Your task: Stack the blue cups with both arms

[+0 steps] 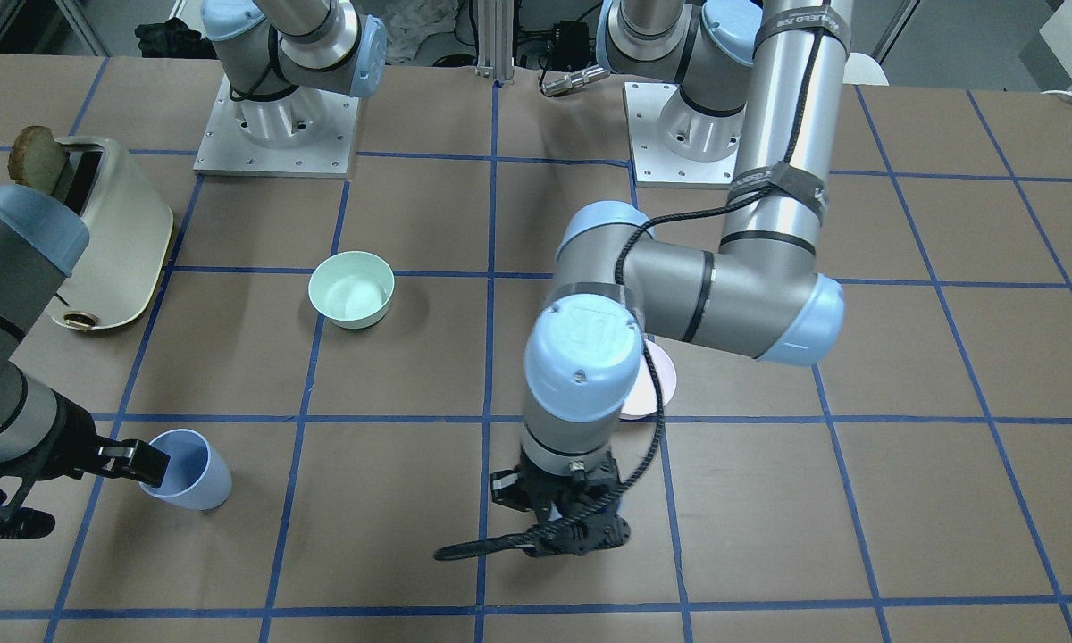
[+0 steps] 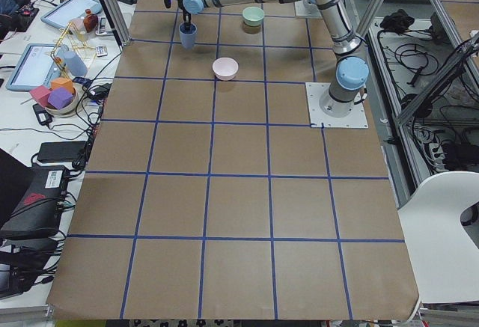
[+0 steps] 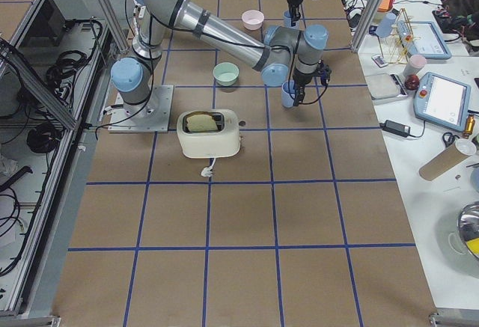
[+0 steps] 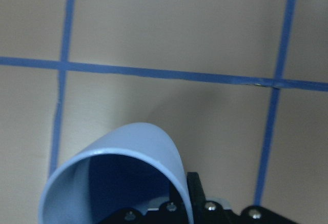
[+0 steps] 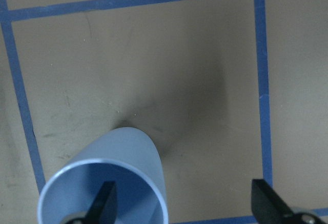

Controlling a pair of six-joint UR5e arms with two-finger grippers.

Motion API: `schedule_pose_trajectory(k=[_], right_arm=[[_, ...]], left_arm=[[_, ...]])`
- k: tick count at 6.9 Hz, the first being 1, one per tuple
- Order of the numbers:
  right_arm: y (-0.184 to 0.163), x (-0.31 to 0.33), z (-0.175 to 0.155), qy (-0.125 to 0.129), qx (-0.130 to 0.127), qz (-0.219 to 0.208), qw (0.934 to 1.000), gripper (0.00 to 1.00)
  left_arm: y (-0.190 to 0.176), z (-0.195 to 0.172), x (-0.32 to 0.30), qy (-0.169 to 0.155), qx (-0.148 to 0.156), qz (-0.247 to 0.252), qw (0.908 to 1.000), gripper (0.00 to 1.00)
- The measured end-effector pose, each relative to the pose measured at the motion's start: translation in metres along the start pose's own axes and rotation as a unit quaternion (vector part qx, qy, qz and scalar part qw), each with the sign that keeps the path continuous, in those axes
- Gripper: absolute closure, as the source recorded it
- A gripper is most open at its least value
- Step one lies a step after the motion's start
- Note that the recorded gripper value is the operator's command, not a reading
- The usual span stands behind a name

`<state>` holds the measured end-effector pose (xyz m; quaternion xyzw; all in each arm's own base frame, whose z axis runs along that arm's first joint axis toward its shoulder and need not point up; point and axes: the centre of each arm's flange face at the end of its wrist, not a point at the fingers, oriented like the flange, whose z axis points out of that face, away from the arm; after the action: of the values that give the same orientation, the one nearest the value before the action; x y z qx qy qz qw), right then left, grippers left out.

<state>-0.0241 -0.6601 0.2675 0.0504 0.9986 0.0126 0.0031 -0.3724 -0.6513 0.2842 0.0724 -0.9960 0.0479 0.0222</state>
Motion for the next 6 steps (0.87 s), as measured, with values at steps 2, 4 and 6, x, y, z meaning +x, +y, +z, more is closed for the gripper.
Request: schedule_pose_trajectory(k=[2, 4, 6], right_arm=[[0.003, -0.003, 0.005, -0.012, -0.002, 0.000, 0.9999, 1.00], [0.003, -0.005, 0.006, -0.021, 0.000, -0.010, 0.9997, 1.00], [0.001, -0.005, -0.001, -0.021, 0.008, -0.020, 0.9995, 1.00]], left_arm=[[0.053, 0.020, 0.037, -0.006, -0.030, 0.012, 0.9995, 1.00], [0.077, 0.036, 0.034, -0.020, -0.051, 0.016, 0.9983, 0.86], [0.081, 0.039, 0.030, -0.027, -0.059, 0.016, 0.9978, 0.00]])
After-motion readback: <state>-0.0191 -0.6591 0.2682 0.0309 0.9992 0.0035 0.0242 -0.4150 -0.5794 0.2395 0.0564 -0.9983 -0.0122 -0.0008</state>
